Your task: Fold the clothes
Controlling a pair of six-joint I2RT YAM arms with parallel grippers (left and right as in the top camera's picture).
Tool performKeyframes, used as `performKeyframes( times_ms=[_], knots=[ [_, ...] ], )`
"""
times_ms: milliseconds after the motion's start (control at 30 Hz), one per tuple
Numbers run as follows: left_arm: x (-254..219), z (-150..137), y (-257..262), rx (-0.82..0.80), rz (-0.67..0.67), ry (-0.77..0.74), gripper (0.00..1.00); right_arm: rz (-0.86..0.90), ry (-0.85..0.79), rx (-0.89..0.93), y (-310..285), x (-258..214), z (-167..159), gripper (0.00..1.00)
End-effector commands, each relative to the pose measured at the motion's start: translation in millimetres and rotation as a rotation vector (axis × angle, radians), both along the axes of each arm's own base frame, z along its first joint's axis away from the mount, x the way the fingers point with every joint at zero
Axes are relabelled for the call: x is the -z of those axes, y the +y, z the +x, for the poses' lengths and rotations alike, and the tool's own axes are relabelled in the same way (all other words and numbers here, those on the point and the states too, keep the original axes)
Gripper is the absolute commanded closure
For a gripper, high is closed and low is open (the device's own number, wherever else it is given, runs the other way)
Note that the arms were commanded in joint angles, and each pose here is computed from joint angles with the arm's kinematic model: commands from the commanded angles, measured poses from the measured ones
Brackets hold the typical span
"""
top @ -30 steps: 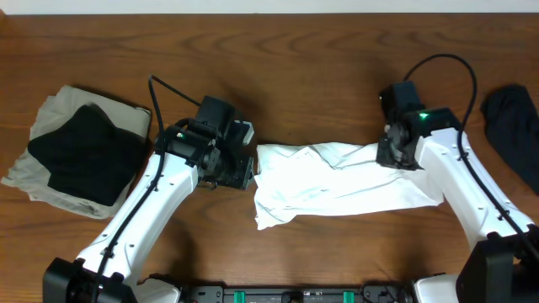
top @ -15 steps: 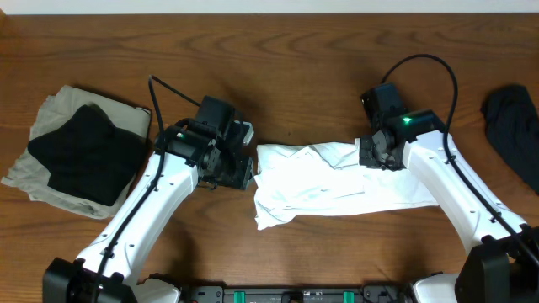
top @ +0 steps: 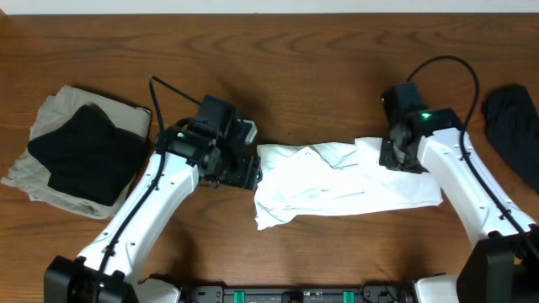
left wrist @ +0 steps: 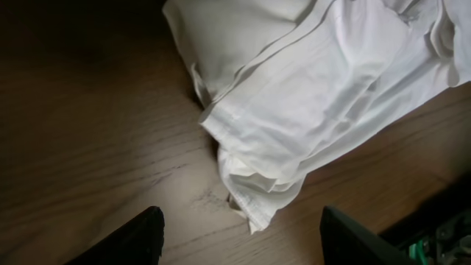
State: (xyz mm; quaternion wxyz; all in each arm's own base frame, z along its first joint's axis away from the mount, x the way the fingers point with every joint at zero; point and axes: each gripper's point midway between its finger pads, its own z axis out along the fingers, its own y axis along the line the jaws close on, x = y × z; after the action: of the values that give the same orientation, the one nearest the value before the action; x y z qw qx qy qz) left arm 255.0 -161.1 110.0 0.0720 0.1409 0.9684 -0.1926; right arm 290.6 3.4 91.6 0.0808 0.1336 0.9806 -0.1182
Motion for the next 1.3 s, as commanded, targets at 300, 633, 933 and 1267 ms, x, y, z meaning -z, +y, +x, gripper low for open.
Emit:
performKeyframes(
  times_ms=[300, 633, 933, 1267],
  knots=[
    [62.7, -1.2, -18.3, 0.013, -0.037, 0.198, 0.31, -0.037, 0.033, 0.02, -24.1, -1.3, -7.8, 0.78],
    [100.7, -0.7, -34.4, 0.027, -0.08, 0.286, 0.31, -0.038, 0.043, 0.02, -24.2, -1.3, -10.1, 0.78],
    [108.4, -13.9, -85.3, 0.107, -0.17, 0.299, 0.35, -0.038, 0.046, 0.02, -24.2, -1.2, -10.9, 0.79],
    [103.6, -7.0, -50.8, 0.032, -0.058, 0.288, 0.94, -0.04, 0.06, 0.02, -24.8, -2.0, -14.9, 0.83]
  ],
)
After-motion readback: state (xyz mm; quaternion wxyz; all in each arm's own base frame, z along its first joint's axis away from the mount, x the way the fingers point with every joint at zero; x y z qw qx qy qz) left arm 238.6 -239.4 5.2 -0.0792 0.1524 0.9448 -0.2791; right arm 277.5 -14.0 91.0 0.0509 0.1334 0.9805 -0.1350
